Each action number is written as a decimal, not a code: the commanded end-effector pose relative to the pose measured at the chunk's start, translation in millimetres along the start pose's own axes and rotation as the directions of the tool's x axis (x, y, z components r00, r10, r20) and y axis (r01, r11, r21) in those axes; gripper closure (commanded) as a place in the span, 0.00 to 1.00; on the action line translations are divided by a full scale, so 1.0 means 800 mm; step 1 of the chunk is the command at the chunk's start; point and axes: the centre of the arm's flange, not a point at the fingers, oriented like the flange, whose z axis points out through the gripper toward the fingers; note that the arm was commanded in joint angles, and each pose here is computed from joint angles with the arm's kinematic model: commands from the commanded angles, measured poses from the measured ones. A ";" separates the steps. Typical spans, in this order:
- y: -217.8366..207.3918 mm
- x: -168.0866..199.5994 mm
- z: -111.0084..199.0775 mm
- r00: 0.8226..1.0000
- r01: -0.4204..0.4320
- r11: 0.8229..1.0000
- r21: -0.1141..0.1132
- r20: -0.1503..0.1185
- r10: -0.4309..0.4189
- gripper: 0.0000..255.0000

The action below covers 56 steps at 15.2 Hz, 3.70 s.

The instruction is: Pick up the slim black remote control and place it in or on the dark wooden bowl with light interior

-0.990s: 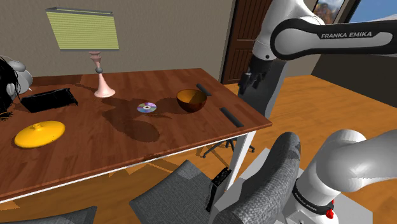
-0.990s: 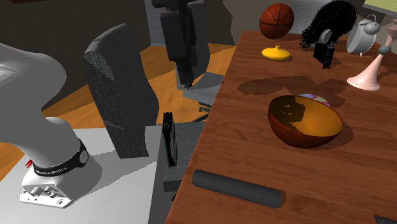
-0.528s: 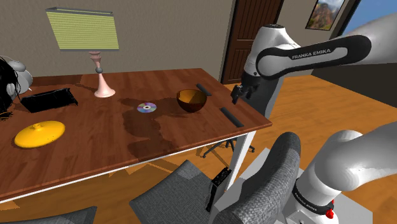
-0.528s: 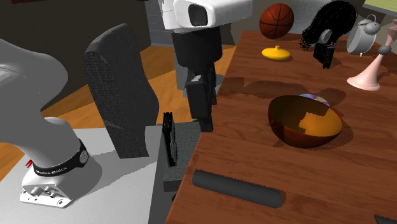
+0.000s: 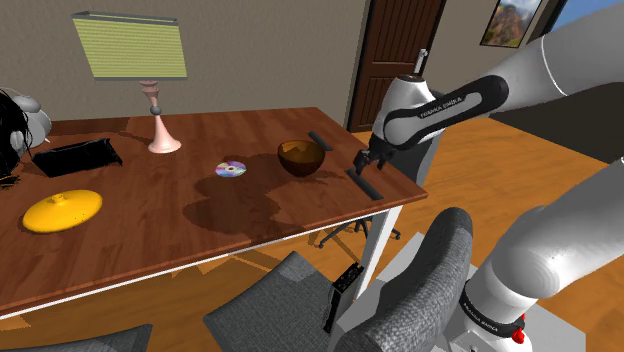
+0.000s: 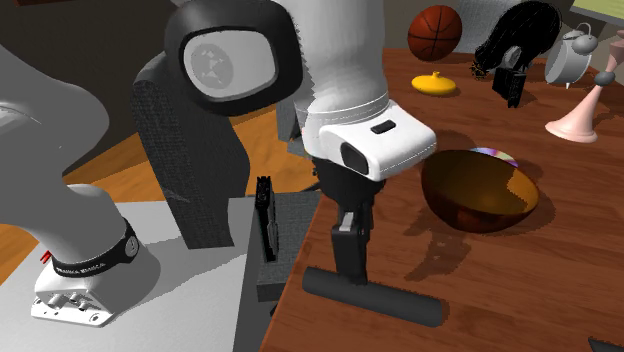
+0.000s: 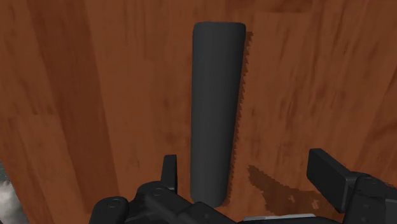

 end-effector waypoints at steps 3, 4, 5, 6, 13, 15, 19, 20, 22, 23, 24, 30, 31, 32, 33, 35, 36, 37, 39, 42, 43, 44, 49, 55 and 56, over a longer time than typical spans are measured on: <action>0.014 0.016 0.050 0.999 -0.039 0.999 0.003 -0.009 0.039 0.00; 0.014 0.016 0.056 0.999 -0.039 0.999 0.003 -0.009 0.039 0.00; 0.014 0.016 0.063 0.999 -0.039 0.999 0.003 -0.009 0.039 0.00; 0.014 0.017 0.069 0.999 -0.039 0.999 0.003 -0.009 0.039 0.00; 0.014 0.017 0.093 0.999 -0.039 0.999 0.003 -0.009 0.039 0.00; 0.014 0.017 0.093 0.999 -0.039 0.999 0.003 -0.009 0.039 0.00; 0.014 0.017 0.093 0.999 -0.039 0.999 0.003 -0.009 0.039 1.00; 0.014 0.016 0.093 0.999 -0.039 0.999 0.003 -0.009 0.039 1.00; 0.014 0.019 0.090 0.999 -0.039 0.999 0.003 -0.009 0.039 1.00; 0.014 0.018 0.091 0.999 -0.039 0.999 0.003 -0.009 0.039 1.00; 0.013 0.018 0.092 0.999 -0.039 0.999 0.003 -0.009 0.039 1.00; 0.015 0.021 0.074 0.999 -0.039 0.999 0.003 -0.009 0.039 1.00; 0.015 0.022 0.067 0.999 -0.039 0.999 0.003 -0.009 0.039 1.00; 0.015 0.024 0.061 0.999 -0.039 0.999 0.003 -0.009 0.039 1.00; 0.016 0.025 0.054 0.999 -0.039 0.999 0.003 -0.009 0.039 1.00; 0.016 0.028 0.041 0.999 -0.039 0.999 0.003 -0.009 0.039 1.00; 0.016 0.029 0.035 0.999 -0.039 0.999 0.003 -0.009 0.039 1.00; 0.017 0.031 0.029 0.999 -0.039 0.999 0.003 -0.009 0.039 1.00; 0.017 0.034 0.016 0.999 -0.039 0.999 0.003 -0.009 0.039 1.00; 0.018 0.038 -0.004 0.999 -0.039 0.999 0.003 -0.009 0.039 1.00; 0.018 0.039 -0.010 0.999 -0.039 0.999 0.003 -0.009 0.039 1.00; 0.019 0.041 -0.017 0.999 -0.039 0.999 0.003 -0.009 0.039 1.00; 0.020 0.048 -0.049 0.999 -0.039 0.999 0.003 -0.009 0.039 1.00; 0.022 0.056 -0.087 0.999 -0.039 0.999 0.003 -0.009 0.039 1.00; 0.022 0.058 -0.094 0.999 -0.039 0.999 0.003 -0.009 0.039 1.00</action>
